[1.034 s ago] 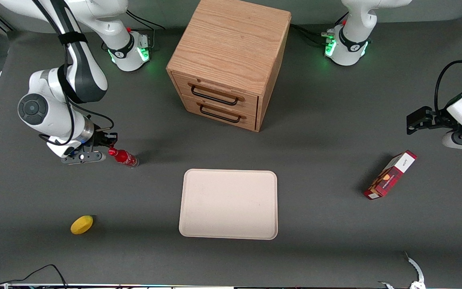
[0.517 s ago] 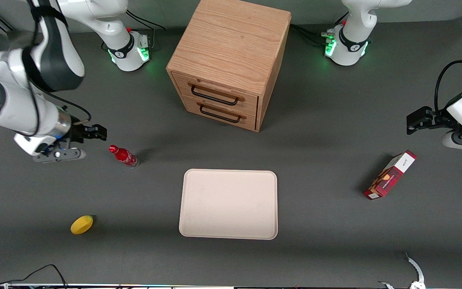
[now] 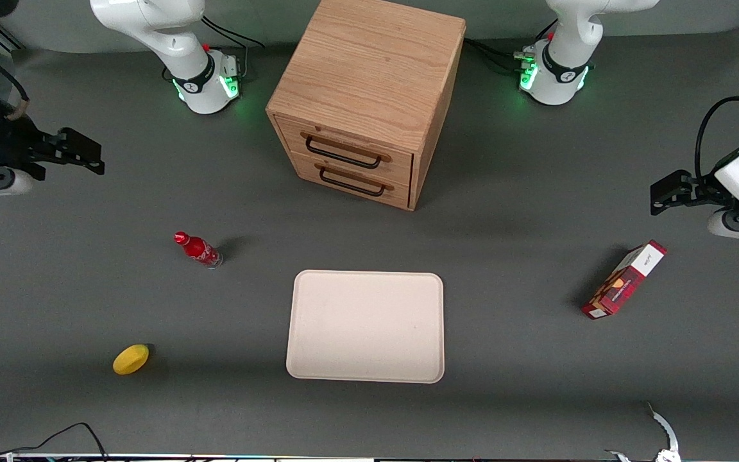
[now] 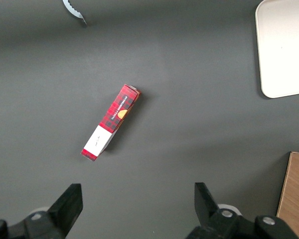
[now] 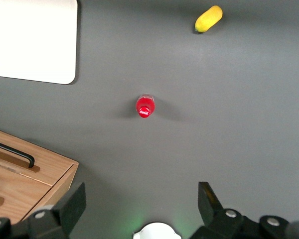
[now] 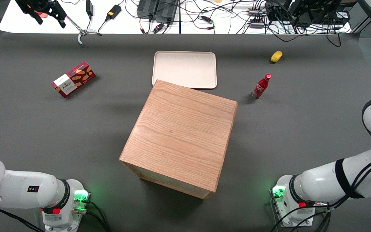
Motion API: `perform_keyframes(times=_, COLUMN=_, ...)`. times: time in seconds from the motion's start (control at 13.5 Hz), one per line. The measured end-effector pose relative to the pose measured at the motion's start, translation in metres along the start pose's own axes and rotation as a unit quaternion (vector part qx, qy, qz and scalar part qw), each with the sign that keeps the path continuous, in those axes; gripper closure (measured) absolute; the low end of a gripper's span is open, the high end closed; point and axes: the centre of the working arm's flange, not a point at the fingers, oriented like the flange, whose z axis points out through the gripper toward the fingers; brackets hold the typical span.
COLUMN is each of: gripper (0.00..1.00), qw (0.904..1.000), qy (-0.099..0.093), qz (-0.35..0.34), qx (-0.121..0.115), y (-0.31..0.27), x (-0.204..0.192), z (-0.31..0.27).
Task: Place coke bottle on tray
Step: 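Lower the open right gripper over the red Coca-Cola bottle's cap end, then close the right gripper around the bottle's neck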
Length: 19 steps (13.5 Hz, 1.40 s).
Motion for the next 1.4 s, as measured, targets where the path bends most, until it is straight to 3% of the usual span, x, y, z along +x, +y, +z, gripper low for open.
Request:
perform_keyframes(times=0.22, gripper=0.0, qw=0.9996, qy=-0.029, qz=-0.001, qx=0.0, y=0.001, x=0.021, z=0.042)
perform_keyframes(times=0.37, gripper=0.0, qw=0.9994, qy=-0.034, qz=-0.004, qx=0.0, y=-0.001, x=0.042, z=0.09)
perform_keyframes(times=0.89, gripper=0.0, qw=0.9999, qy=-0.005, qz=-0.01, qx=0.003, y=-0.007, x=0.061, z=0.246)
perform_keyframes(times=1.4, gripper=0.03, qw=0.9999, qy=-0.009, qz=-0.013, qx=0.005, y=-0.008, x=0.042, z=0.321)
